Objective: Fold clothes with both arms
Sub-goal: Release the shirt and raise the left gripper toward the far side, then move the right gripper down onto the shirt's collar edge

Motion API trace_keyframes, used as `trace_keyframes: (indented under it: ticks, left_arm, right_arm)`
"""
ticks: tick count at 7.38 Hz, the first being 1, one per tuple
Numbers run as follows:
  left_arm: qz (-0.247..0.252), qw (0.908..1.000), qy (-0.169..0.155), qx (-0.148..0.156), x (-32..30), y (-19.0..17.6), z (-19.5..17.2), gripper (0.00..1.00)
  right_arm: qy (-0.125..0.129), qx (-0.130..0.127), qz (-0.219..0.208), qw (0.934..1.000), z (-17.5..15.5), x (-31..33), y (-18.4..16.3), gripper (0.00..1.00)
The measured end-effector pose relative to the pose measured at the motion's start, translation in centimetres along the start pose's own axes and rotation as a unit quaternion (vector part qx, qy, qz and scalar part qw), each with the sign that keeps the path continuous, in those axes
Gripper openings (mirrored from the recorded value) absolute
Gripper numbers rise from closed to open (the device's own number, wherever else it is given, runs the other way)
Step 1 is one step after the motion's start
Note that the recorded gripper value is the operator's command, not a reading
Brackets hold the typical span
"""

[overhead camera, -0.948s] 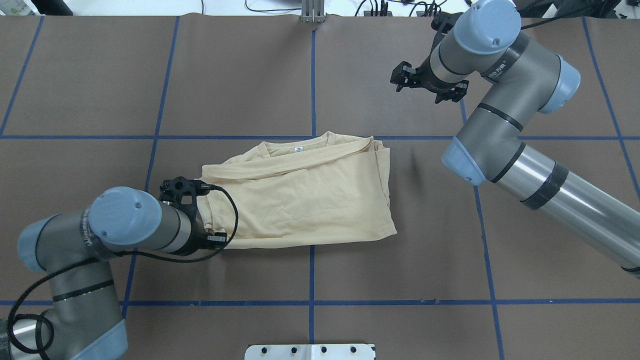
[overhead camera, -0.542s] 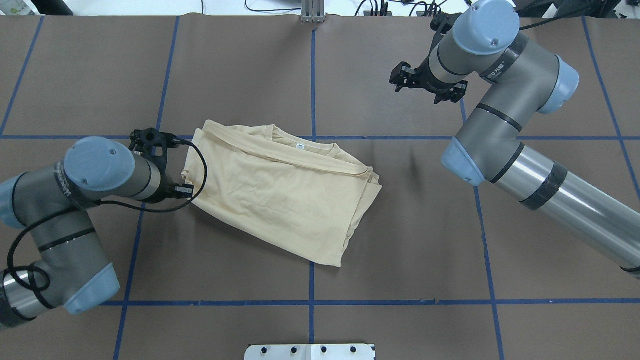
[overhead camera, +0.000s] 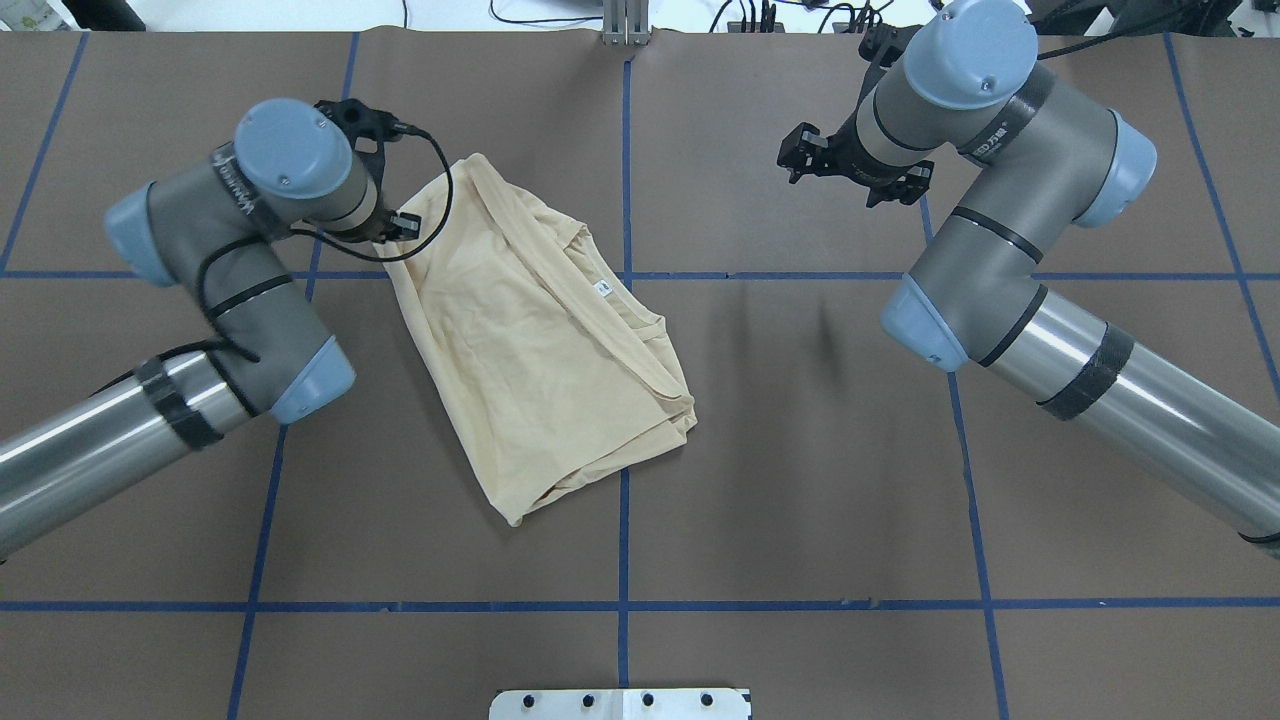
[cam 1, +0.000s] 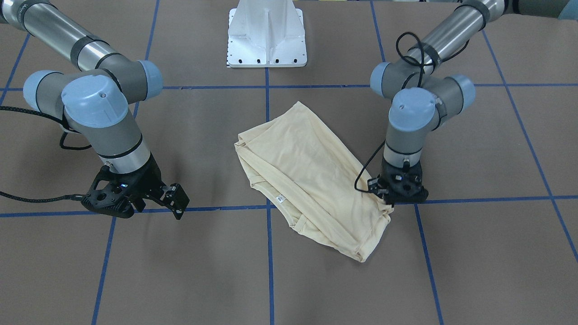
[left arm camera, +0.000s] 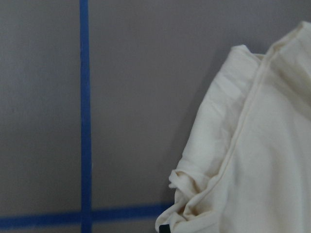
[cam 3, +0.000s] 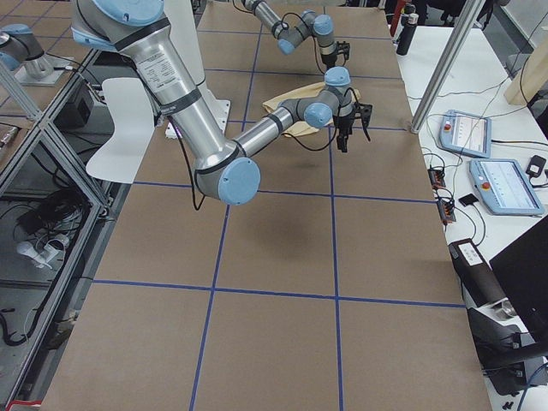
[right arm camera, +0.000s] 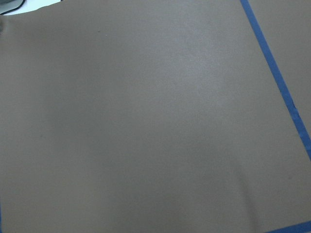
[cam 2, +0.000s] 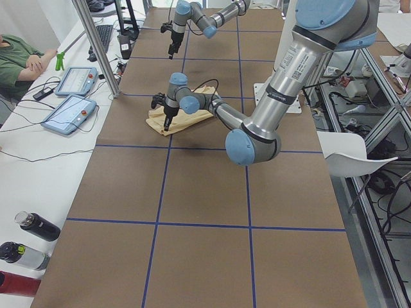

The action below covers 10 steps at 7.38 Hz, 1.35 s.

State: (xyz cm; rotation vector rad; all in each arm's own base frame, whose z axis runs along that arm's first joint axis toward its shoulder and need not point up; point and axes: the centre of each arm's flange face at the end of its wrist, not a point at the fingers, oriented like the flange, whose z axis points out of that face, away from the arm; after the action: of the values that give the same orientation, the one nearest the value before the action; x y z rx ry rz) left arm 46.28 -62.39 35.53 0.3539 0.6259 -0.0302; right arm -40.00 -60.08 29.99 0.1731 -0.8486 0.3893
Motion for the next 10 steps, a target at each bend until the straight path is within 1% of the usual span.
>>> trace_keyframes:
  ticks: [1, 2, 3, 4, 5, 6, 7, 8, 9, 10]
  left_arm:
    - [0.0, 0.9999, 0.002, 0.012, 2.0, -3.6, 1.0, 0.0]
    - [0.005, 0.9997, 0.007, 0.024, 3.1, -6.3, 1.1, 0.64]
    - [0.021, 0.9992, 0.008, 0.034, 3.0, -8.3, 0.6, 1.0]
    - [0.048, 0.9978, 0.007, 0.044, 1.7, -9.7, 0.0, 1.0]
    - [0.08, 0.9954, 0.013, 0.051, -0.5, -10.3, -0.9, 1.0]
    - [0.103, 0.993, 0.034, 0.046, -3.2, -9.9, -1.9, 1.0]
    - [0.118, 0.9905, 0.062, 0.036, -5.4, -8.8, -2.9, 1.0]
    - [0.124, 0.9885, 0.08, 0.033, -6.8, -7.5, -3.8, 1.0]
    - [0.125, 0.9876, 0.088, 0.034, -7.6, -6.6, -4.4, 1.0]
    - [0.125, 0.9872, 0.093, 0.034, -8.0, -5.9, -4.7, 1.0]
  right_arm:
    - [0.0, 0.0, 0.0, 1.0, 0.0, -0.1, 0.0, 1.0]
    - [-0.001, 0.0, 0.0, 1.0, -0.1, -0.1, 0.0, 1.0]
    - [-0.001, 0.0, 0.0, 1.0, -0.1, -0.2, 0.0, 1.0]
    - [-0.002, 0.0, 0.0, 1.0, -0.1, -0.3, 0.0, 1.0]
    - [-0.003, 0.0, 0.002, 1.0, -0.2, -0.5, 0.2, 1.0]
    - [-0.006, -0.003, 0.01, 0.9999, -0.2, -1.4, 0.9, 0.99]
    - [-0.012, -0.008, 0.021, 0.9997, 0.0, -3.4, 2.5, 0.97]
    - [-0.017, -0.008, 0.032, 0.9993, 0.4, -5.8, 5.0, 0.89]
    - [-0.017, -0.001, 0.034, 0.9993, 1.2, -8.0, 8.1, 0.76]
    - [-0.017, 0.002, 0.035, 0.9992, 2.0, -9.6, 11.0, 0.6]
